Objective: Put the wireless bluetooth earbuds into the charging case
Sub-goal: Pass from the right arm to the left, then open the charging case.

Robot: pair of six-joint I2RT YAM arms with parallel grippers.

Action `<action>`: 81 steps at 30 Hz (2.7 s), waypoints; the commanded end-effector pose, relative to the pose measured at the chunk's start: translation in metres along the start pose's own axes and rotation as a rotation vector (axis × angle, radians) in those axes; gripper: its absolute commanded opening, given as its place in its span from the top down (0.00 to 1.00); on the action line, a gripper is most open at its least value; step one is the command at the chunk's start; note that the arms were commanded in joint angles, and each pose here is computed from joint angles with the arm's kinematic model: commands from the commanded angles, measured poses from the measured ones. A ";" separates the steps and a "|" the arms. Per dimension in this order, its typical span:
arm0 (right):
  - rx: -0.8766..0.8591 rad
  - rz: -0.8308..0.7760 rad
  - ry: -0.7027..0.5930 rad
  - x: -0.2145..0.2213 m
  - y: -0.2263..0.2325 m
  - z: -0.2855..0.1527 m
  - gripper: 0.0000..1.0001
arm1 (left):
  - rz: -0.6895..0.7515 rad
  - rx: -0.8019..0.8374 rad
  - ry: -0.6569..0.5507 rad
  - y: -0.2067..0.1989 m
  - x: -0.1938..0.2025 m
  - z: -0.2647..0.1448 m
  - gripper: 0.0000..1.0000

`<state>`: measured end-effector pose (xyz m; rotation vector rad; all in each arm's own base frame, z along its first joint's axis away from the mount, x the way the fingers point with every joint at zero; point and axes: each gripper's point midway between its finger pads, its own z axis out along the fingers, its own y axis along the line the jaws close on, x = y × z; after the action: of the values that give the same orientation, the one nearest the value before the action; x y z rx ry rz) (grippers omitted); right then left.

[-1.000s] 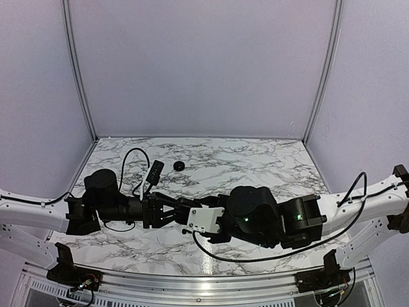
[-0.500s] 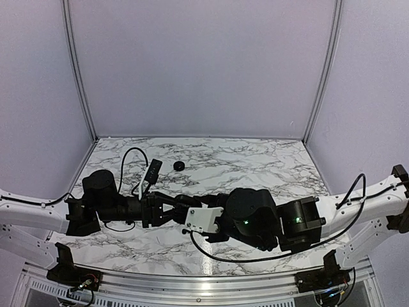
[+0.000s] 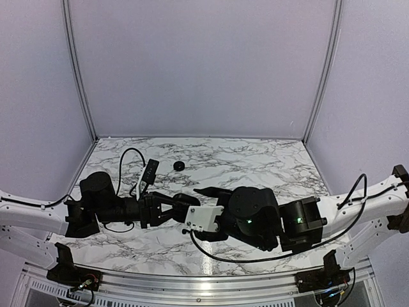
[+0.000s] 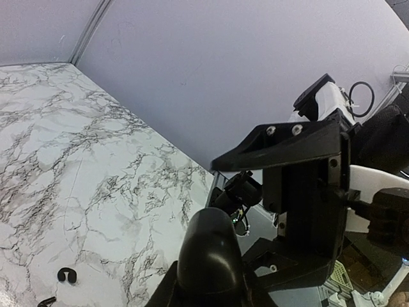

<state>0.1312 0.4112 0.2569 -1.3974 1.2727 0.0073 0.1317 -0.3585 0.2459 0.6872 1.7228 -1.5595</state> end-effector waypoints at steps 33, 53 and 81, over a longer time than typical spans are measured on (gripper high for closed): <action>-0.340 0.566 -0.218 -0.055 -0.030 0.000 0.15 | 0.494 0.135 -0.080 -0.044 0.008 -0.041 0.94; -0.210 0.660 -0.200 -0.030 -0.081 0.009 0.21 | 0.487 0.138 -0.036 -0.040 0.018 -0.034 0.99; -0.567 0.586 -0.286 -0.062 -0.025 0.003 0.23 | 0.460 0.112 -0.081 -0.038 0.006 -0.042 1.00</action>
<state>0.1207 0.4435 0.2914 -1.3978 1.4757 1.0053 0.0961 -0.3256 0.2561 0.9762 1.3633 -1.3270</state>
